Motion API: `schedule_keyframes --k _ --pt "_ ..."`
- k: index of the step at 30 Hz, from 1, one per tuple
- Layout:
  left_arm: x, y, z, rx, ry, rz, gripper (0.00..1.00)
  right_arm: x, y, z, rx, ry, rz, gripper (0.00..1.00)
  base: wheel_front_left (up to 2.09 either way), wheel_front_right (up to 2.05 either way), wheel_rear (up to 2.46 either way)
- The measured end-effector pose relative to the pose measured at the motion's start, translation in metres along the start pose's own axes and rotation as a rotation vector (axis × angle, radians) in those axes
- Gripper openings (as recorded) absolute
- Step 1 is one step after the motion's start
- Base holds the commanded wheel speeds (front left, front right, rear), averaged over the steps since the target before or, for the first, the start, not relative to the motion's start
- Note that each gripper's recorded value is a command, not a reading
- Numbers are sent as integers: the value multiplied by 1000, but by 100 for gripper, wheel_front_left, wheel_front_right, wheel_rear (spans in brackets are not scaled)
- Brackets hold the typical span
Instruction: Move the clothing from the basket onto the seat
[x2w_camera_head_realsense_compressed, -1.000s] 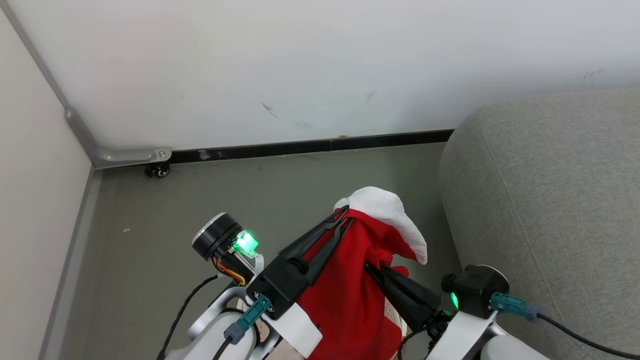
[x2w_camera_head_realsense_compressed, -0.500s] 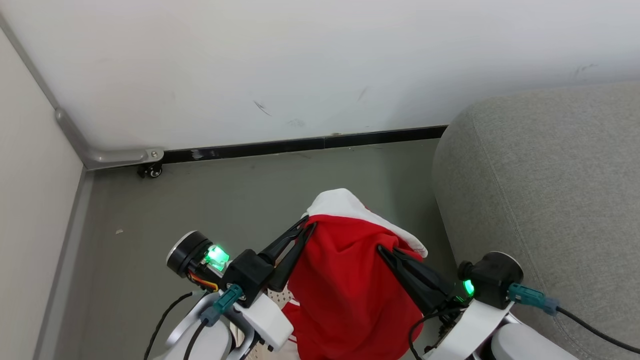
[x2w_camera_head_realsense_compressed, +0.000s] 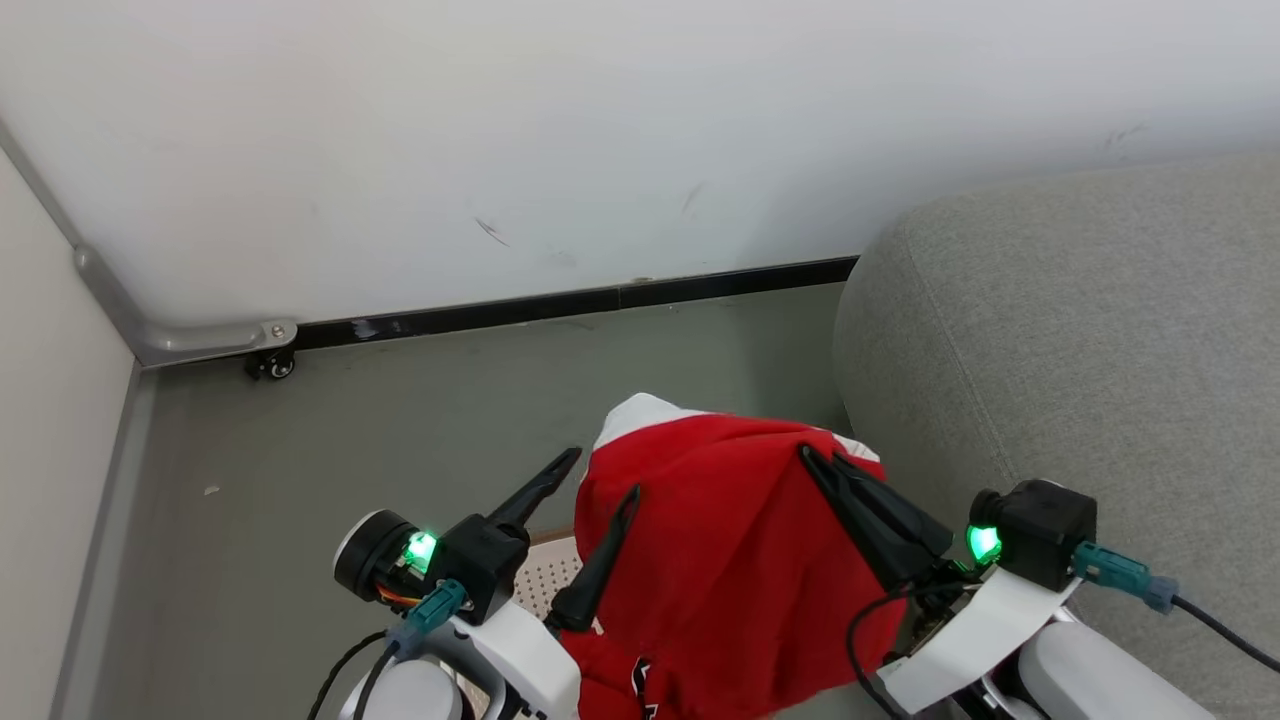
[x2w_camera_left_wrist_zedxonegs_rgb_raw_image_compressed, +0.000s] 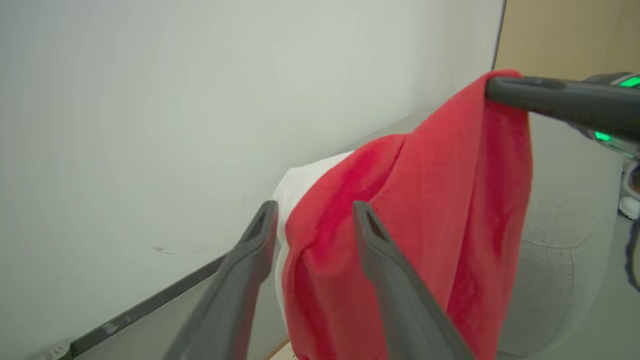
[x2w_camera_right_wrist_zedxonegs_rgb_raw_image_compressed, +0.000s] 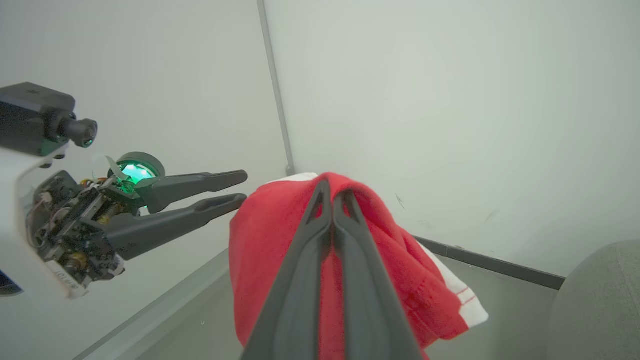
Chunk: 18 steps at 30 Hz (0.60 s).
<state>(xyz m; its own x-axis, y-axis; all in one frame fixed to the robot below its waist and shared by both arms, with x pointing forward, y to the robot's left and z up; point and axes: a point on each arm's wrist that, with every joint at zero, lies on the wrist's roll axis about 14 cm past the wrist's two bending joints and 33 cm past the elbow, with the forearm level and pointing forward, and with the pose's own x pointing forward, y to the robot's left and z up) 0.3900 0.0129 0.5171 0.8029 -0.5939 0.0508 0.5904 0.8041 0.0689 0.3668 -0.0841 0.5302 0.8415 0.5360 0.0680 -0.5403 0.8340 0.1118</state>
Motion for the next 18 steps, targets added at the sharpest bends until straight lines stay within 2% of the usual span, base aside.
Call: schedule_keyframes --k 10,18 --pt "-6 9 -10 -49 23 48 100 -19 -51 34 -63 -85 -145 0 0 0 0" --pt "2 10 -5 -75 4 61 100 -54 -80 41 -87 -105 -266 0 0 0 0"
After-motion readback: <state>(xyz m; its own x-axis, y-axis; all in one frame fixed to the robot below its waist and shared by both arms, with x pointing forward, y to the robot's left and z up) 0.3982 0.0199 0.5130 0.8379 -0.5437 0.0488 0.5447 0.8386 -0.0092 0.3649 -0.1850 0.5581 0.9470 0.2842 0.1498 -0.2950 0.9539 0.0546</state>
